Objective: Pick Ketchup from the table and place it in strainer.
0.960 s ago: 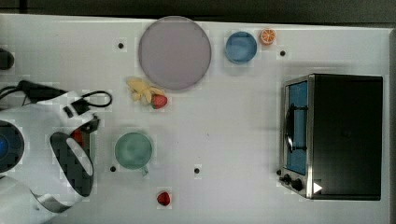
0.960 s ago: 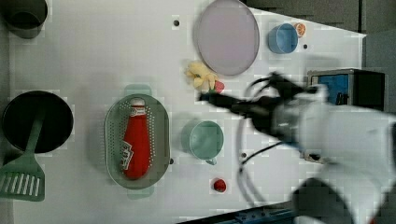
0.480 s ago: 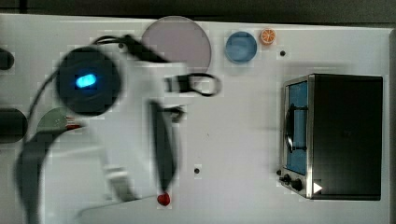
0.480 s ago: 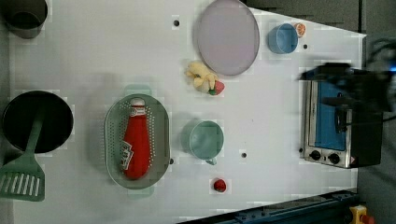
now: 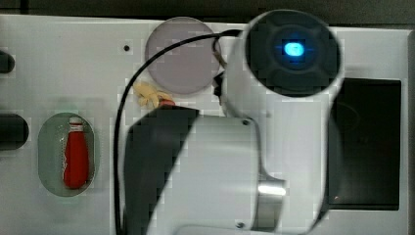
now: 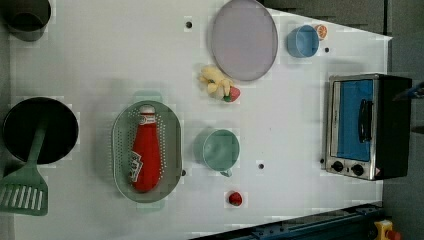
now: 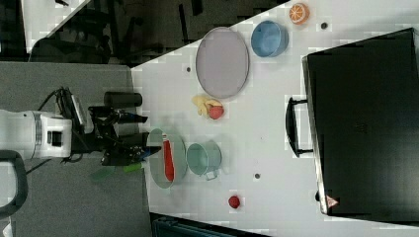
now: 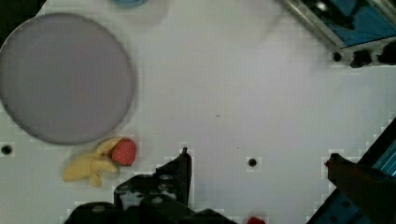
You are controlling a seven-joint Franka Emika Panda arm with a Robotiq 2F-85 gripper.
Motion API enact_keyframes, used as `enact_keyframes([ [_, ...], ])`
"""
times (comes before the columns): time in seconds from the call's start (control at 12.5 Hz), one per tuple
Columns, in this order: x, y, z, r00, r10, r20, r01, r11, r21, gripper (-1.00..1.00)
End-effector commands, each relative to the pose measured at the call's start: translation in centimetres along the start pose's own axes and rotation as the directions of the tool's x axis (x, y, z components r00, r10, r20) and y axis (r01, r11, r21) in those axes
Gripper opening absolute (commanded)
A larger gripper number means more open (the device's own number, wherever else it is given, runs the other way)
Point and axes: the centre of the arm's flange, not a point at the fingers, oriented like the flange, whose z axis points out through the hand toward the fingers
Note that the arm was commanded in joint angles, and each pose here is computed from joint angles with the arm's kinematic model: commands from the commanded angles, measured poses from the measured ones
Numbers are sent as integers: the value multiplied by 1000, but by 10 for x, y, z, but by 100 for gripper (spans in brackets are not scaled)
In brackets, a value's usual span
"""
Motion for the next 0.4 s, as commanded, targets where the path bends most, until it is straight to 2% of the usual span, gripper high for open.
enact_keyframes([
  [0.08,-34,-18,-22,998,-59,-18,59,997,40,100],
  [0.4,-26,-14,-22,999,-42,-23,43,998,50,100],
])
